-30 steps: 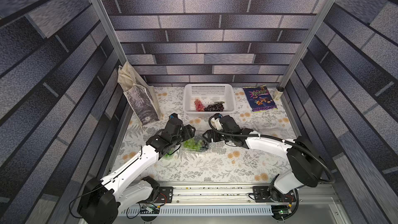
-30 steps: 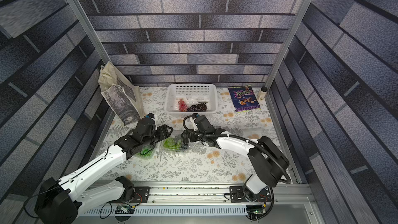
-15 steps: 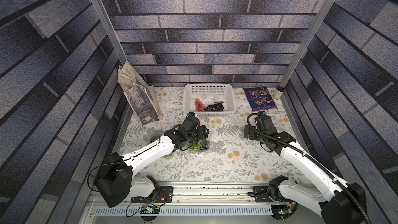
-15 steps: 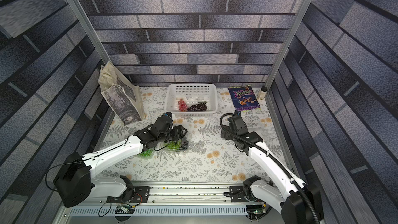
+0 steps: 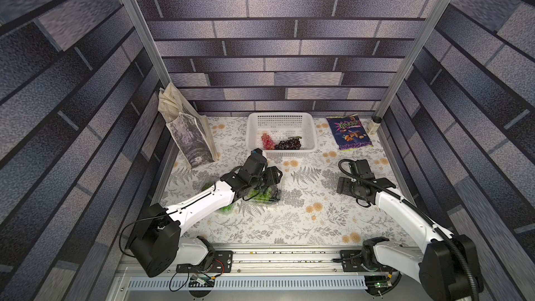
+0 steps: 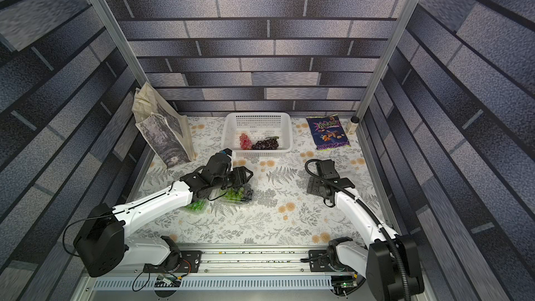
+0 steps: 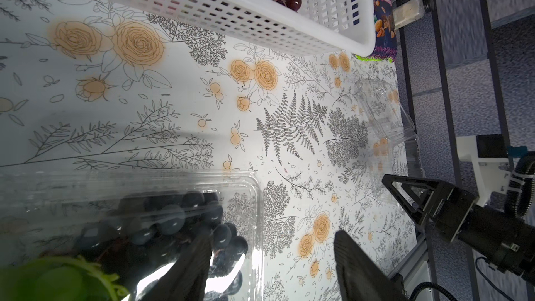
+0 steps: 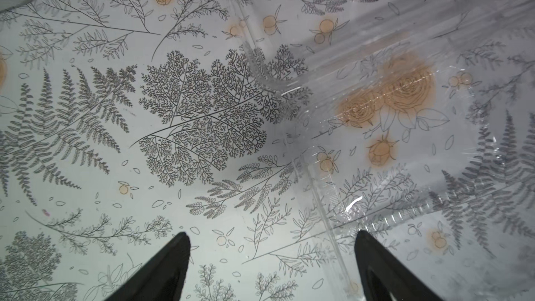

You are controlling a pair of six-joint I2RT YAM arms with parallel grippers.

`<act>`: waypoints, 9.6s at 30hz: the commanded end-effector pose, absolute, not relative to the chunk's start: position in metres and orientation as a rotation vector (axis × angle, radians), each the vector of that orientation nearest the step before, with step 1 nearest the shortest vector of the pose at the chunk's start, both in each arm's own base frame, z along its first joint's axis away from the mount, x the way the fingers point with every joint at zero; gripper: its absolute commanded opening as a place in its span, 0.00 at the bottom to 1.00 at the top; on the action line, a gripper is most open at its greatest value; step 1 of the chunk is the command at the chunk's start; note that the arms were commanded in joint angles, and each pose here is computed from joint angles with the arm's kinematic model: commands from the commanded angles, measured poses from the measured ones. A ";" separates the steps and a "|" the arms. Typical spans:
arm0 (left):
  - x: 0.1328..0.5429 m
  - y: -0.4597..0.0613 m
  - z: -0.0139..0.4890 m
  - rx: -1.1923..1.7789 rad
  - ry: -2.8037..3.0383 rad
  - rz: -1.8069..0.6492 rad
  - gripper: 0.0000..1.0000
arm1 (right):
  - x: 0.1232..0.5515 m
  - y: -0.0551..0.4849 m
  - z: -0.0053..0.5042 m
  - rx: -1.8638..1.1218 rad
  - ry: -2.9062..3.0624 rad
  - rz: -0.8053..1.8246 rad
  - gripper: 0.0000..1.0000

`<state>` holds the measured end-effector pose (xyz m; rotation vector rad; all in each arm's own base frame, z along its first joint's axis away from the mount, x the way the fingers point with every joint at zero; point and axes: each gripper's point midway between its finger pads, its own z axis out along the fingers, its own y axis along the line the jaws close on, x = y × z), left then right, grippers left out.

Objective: Pack grapes into containers
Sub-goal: Move the packing box to the center of the board, then pick up the grape from the basket, then place the grape into the packing box.

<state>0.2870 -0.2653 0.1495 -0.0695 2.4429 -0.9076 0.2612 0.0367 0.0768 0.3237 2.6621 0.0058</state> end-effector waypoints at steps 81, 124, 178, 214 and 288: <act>0.279 -0.227 0.175 -0.174 2.340 -0.946 0.70 | 0.221 0.281 0.108 -0.382 2.639 0.504 0.56; 0.397 -0.226 0.190 -0.255 2.483 -0.894 0.89 | 0.503 0.240 0.081 -0.306 2.637 0.353 0.53; 0.381 -0.233 0.204 -0.228 2.413 -0.972 0.89 | 0.431 0.231 0.331 -0.246 2.146 0.689 0.00; 0.301 -0.260 0.196 -0.098 2.404 -0.947 0.90 | 0.268 0.228 0.190 -0.120 2.312 0.788 0.00; 0.338 -0.204 0.227 -0.247 2.399 -0.807 0.90 | 0.394 0.297 0.241 -0.376 2.262 0.649 0.57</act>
